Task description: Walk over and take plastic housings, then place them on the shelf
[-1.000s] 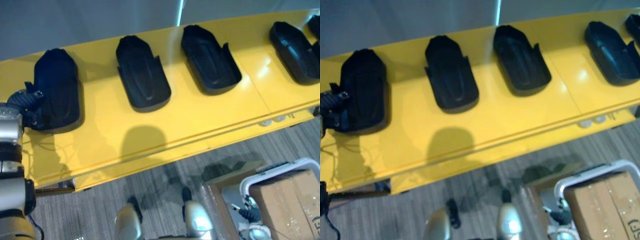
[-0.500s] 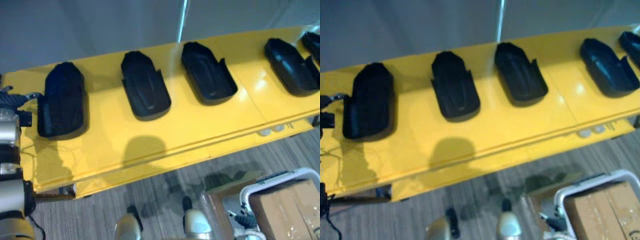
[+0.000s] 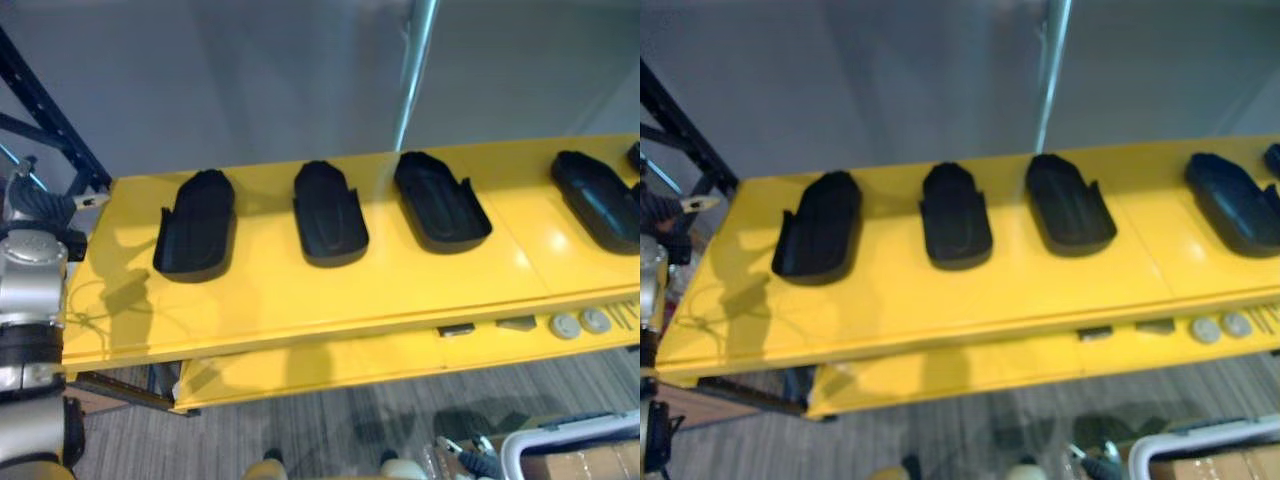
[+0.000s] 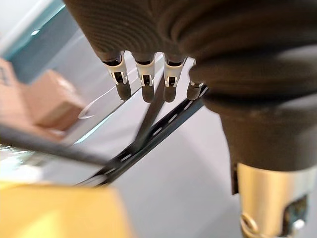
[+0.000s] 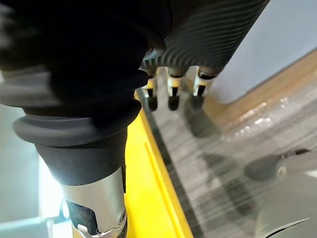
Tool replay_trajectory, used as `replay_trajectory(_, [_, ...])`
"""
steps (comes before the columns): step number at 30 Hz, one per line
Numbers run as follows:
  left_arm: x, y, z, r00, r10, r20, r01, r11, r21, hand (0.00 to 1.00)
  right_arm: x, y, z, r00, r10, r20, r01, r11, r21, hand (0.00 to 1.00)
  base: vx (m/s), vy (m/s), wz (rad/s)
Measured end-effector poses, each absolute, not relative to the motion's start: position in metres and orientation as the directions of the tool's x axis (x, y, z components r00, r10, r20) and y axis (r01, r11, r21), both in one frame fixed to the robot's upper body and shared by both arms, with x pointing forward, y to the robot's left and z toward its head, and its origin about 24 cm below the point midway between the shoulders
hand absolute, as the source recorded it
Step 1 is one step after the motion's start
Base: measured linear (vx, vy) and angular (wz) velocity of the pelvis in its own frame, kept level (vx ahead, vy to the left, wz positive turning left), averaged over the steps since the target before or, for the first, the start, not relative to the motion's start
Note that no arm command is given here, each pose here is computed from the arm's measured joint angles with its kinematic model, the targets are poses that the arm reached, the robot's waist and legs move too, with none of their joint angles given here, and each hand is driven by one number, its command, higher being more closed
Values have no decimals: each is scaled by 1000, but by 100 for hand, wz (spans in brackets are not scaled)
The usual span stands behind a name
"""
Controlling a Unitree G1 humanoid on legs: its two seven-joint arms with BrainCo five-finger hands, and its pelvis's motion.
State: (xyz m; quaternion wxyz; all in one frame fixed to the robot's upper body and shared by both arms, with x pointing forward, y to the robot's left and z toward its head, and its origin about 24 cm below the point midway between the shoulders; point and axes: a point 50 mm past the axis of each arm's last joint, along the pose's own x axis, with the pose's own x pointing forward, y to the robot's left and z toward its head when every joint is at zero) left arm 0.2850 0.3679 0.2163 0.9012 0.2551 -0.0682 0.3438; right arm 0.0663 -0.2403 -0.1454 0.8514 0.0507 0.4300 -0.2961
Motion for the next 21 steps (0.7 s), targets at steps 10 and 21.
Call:
replay_trajectory(10, [190, 278, 40, 806, 585, -88, -581, 811, 72, 0, 49, -236, -154, 302, -514, -803, 687, 701, -190, 0, 34, -10, 30])
replay_trajectory(21, [117, 256, -92, 483, 650, -587, -784, 619, 40, 0, 55, -230, -157, 278, -474, -836, 684, 708, -174, 0, -49, -24, 10])
